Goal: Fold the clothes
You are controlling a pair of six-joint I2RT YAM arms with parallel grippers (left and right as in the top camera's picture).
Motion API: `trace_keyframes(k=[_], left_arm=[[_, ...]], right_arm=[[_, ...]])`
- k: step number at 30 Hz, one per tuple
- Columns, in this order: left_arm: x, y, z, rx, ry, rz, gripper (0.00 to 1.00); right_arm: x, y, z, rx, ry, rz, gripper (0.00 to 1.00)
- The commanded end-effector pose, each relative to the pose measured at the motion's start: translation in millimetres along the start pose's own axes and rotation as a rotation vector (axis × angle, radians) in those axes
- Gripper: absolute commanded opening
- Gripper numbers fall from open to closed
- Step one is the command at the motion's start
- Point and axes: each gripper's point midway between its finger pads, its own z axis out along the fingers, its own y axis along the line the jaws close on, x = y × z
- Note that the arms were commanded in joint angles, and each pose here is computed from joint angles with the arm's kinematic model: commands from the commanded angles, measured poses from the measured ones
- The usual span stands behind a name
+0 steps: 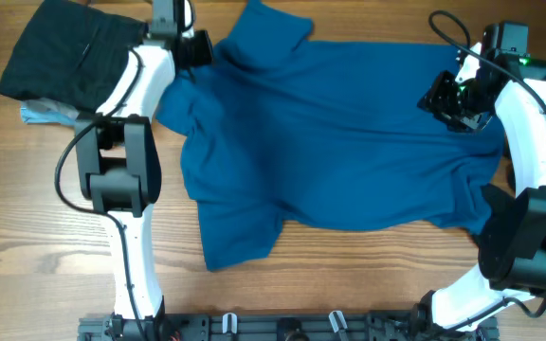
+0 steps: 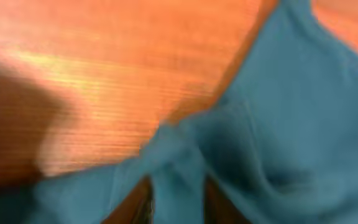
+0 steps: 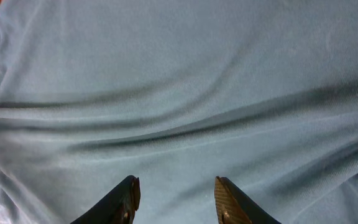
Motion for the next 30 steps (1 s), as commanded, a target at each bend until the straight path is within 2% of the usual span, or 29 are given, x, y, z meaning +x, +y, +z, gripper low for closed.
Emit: trace_keyframes(k=[1, 3, 6, 10, 13, 18, 22, 24, 25, 26, 27, 30], left_arm=[[-24.4, -9.6, -63.0, -0.017, 0.015, 0.100, 0.38], [-15.0, -11.6, -97.0, -0.032, 0.072, 0.095, 0.40], [22.4, -5.4, -149.8, -0.073, 0.227, 0.049, 0.51], [71.9, -1.3, -180.6, -0.094, 0.436, -0.009, 0.47], [108.6, 8.4, -201.8, -0.146, 0.605, -0.063, 0.48], [127.4, 5.9, -216.5, -0.161, 0.681, -0.070, 0.43], [156.9, 6.3, -243.6, -0.205, 0.706, -0.055, 0.46], [170.0, 14.1, -240.5, -0.235, 0.676, -0.098, 0.63], [178.9, 18.2, -231.7, -0.239, 0.659, -0.118, 0.74], [189.3, 23.0, -219.2, -0.239, 0.651, -0.130, 0.80], [202.4, 28.5, -204.2, -0.241, 0.653, -0.144, 0.84], [232.7, 34.6, -165.0, -0.192, 0.658, -0.161, 0.86]], right_arm=[[2.2, -3.5, -0.4, 0.021, 0.007, 0.016, 0.45], [4.3, -8.7, -0.6, 0.049, 0.013, 0.018, 0.45], [8.6, -15.1, -1.1, 0.084, 0.027, 0.018, 0.45], [8.9, -24.2, -2.2, 0.135, 0.024, 0.020, 0.48], [8.6, -24.7, -2.2, 0.138, 0.023, 0.013, 0.50], [8.7, -24.8, -2.2, 0.138, 0.025, -0.006, 0.50], [13.2, -26.0, -2.6, 0.143, 0.044, -0.010, 0.50], [13.4, -26.1, -2.6, 0.143, 0.046, -0.027, 0.51], [13.4, -25.9, -2.5, 0.143, 0.045, -0.028, 0.51], [13.3, -26.1, -2.6, 0.143, 0.045, -0.029, 0.51], [13.3, -26.1, -2.6, 0.143, 0.045, -0.028, 0.51], [12.2, -25.7, -2.5, 0.141, 0.041, -0.029, 0.51]])
